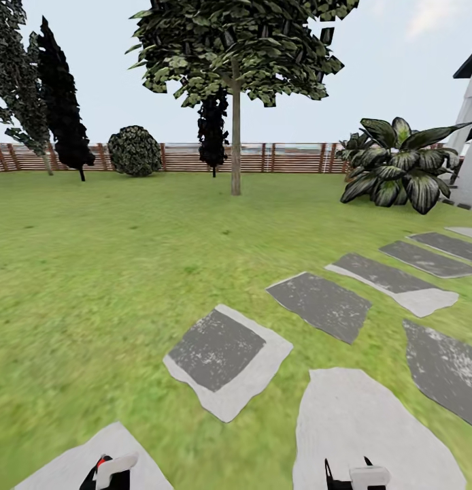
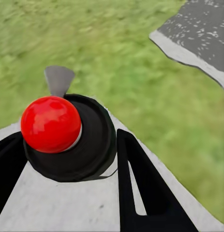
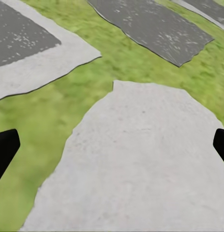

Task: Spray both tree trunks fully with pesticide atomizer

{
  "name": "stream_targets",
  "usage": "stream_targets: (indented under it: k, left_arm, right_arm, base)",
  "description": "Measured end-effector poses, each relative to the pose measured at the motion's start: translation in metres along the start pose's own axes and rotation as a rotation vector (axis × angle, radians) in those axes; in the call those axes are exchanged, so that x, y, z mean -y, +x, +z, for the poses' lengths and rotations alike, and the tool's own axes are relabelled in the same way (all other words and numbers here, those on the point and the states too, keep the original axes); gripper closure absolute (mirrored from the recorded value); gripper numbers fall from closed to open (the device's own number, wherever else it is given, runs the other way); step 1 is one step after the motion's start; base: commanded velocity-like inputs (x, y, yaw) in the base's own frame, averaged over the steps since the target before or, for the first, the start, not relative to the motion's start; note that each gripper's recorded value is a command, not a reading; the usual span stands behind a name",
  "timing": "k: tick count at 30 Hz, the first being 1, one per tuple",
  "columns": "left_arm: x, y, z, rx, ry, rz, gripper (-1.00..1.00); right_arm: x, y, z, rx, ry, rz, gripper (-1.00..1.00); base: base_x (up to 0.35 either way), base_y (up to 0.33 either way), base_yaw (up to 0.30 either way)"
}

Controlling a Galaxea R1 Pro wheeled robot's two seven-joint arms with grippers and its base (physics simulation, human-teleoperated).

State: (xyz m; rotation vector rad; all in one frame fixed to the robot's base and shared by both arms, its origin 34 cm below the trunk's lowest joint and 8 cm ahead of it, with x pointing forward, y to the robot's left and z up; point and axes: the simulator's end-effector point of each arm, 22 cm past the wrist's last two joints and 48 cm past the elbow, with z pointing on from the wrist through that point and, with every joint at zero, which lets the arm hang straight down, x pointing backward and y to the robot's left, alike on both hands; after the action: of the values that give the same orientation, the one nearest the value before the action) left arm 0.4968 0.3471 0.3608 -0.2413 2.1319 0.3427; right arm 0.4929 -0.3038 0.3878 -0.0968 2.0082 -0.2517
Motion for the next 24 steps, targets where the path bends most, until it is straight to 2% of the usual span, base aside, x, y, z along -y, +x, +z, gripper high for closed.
stream_targets:
  k: [24]
  left_arm:
    - [0.0000, -0.0001, 0.0000, 0.000, 0.000, 0.000, 1.00]
  right_arm:
    - [0.0001, -0.0005, 0.0002, 0.001, 0.000, 0.000, -1.00]
  base:
    - [0.340, 0.000, 0.000]
